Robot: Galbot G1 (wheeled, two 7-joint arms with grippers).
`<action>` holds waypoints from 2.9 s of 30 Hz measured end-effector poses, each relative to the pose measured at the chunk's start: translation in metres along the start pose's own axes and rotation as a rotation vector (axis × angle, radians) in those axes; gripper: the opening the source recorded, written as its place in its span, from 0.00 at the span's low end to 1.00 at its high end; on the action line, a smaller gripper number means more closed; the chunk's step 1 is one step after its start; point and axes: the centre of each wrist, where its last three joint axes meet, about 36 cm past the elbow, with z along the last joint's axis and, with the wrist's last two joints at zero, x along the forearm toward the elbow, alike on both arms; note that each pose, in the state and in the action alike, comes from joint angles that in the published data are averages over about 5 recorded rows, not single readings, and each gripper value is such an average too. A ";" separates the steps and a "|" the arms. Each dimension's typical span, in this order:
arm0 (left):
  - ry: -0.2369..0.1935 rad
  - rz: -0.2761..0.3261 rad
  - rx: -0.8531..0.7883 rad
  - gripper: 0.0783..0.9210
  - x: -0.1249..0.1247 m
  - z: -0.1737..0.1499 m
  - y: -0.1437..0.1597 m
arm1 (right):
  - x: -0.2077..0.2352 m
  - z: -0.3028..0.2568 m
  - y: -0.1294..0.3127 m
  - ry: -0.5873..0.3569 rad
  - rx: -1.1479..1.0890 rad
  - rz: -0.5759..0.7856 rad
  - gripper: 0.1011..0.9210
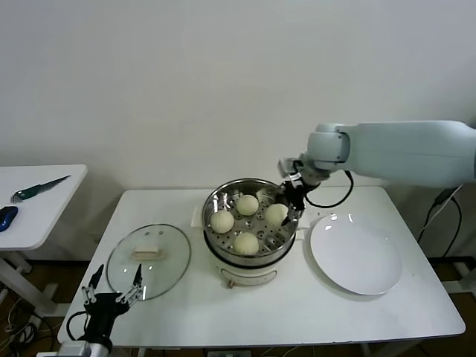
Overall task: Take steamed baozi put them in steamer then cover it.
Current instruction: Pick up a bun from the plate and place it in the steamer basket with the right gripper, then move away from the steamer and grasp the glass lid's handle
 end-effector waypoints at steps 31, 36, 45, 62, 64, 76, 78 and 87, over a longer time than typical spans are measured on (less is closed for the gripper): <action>-0.005 0.000 0.004 0.88 -0.005 0.001 0.000 | -0.047 -0.008 -0.007 0.018 0.000 0.039 0.86; -0.006 -0.005 0.002 0.88 -0.006 -0.001 0.000 | -0.034 -0.005 -0.012 -0.005 -0.005 0.037 0.88; -0.006 -0.012 -0.006 0.88 -0.009 -0.009 0.003 | 0.024 0.001 -0.027 -0.151 -0.103 0.118 0.88; -0.013 -0.035 -0.050 0.88 -0.028 -0.012 0.007 | 0.042 0.106 0.043 -0.593 -0.602 0.759 0.88; -0.014 -0.039 -0.061 0.88 -0.031 -0.012 0.008 | 0.032 0.126 0.063 -0.629 -0.650 0.817 0.88; -0.042 -0.072 -0.138 0.88 -0.044 -0.008 0.013 | -0.034 0.191 0.165 -0.864 -0.779 1.082 0.88; -0.049 -0.079 -0.158 0.88 -0.045 -0.005 0.015 | -0.050 0.201 0.186 -0.890 -0.813 1.122 0.88; -0.064 -0.115 -0.277 0.88 -0.040 0.012 0.025 | -0.148 0.225 0.325 -0.894 -1.026 1.247 0.88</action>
